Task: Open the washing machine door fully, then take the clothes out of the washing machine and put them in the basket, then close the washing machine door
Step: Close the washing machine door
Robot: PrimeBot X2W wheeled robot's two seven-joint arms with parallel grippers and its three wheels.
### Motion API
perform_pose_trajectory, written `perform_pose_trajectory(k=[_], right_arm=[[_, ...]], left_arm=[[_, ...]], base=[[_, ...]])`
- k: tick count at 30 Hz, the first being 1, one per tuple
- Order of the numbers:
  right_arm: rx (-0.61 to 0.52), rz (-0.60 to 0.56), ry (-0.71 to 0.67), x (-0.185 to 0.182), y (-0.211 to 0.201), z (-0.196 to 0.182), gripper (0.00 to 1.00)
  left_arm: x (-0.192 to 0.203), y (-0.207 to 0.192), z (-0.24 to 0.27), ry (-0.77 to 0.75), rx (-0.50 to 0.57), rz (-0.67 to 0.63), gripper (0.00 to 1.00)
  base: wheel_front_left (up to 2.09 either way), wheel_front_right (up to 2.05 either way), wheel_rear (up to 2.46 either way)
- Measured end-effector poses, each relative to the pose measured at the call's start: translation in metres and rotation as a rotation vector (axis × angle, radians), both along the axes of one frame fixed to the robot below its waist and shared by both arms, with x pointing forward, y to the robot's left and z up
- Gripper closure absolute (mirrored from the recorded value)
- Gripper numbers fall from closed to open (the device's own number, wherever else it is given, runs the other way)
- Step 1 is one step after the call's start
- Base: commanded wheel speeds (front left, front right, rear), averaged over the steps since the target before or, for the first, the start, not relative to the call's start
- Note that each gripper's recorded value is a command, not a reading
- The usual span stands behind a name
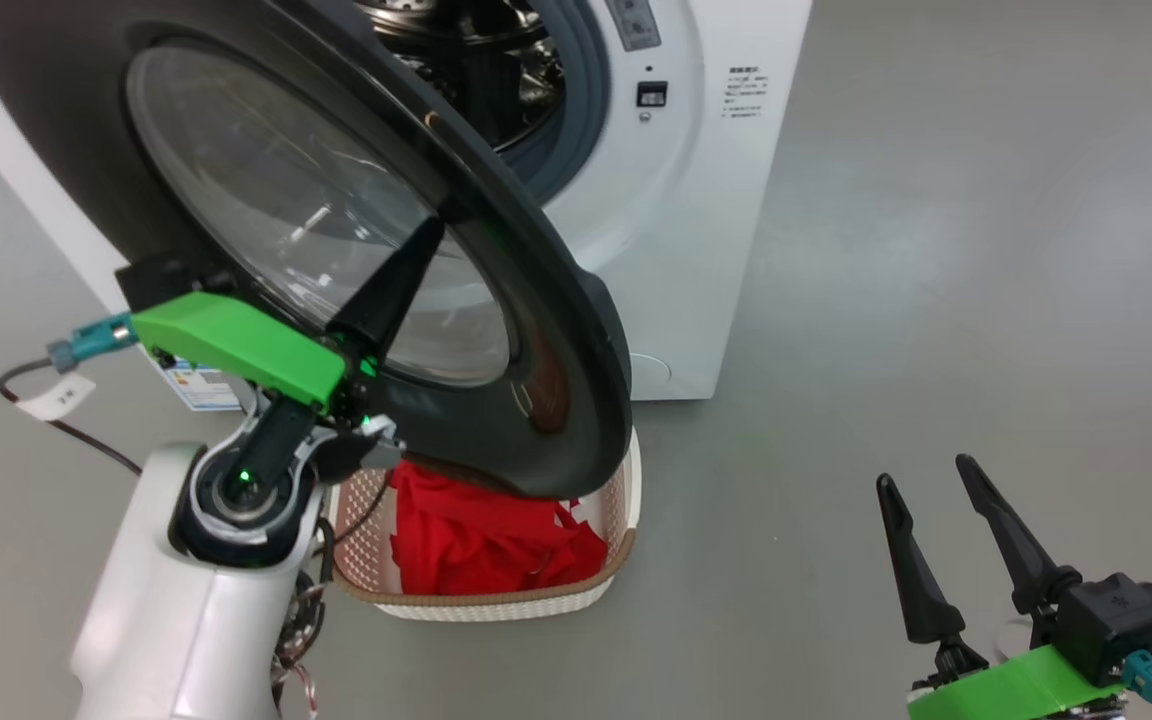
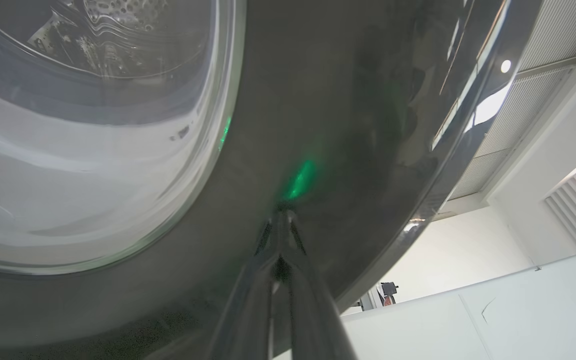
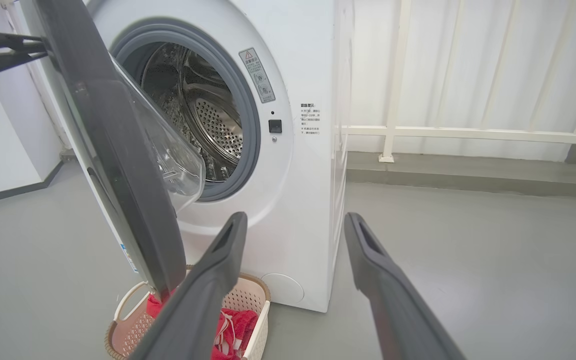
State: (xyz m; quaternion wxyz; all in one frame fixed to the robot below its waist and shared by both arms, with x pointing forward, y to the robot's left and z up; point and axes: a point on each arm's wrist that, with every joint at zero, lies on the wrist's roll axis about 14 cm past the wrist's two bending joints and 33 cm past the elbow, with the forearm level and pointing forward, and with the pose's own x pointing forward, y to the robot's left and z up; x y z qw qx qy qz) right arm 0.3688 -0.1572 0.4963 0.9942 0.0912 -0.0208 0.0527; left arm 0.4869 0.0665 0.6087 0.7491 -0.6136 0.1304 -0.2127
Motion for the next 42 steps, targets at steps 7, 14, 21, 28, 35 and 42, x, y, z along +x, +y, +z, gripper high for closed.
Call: perform_pose_trajectory(k=[7, 14, 21, 28, 35, 42], right_arm=[[0.003, -0.035, 0.002, 0.005, -0.011, -0.001, 0.0], [0.008, -0.058, 0.025, 0.009, -0.018, -0.009, 0.0], [0.011, -0.072, 0.038, 0.009, -0.022, -0.015, 0.0], [0.017, -0.082, 0.037, 0.016, -0.026, -0.015, 0.0], [0.012, -0.101, 0.065, 0.016, -0.032, -0.024, 0.0], [0.014, -0.122, 0.078, 0.018, -0.038, -0.029, 0.0]], left_arm=[[0.022, -0.011, 0.003, -0.02, 0.006, 0.013, 1.0], [0.039, -0.021, -0.002, -0.018, 0.002, 0.001, 1.0], [0.054, -0.034, 0.0, -0.033, -0.001, -0.018, 1.0], [0.069, -0.046, -0.002, -0.037, -0.004, -0.026, 1.0], [0.087, -0.056, -0.004, -0.038, -0.008, -0.038, 1.0], [0.098, -0.066, -0.01, -0.036, -0.001, -0.047, 1.0]], base=[[0.0, 0.0, 0.0], [0.0, 0.0, 0.0], [0.0, 0.0, 0.0], [0.0, 0.0, 0.0], [0.0, 0.0, 0.0], [0.0, 0.0, 0.0]])
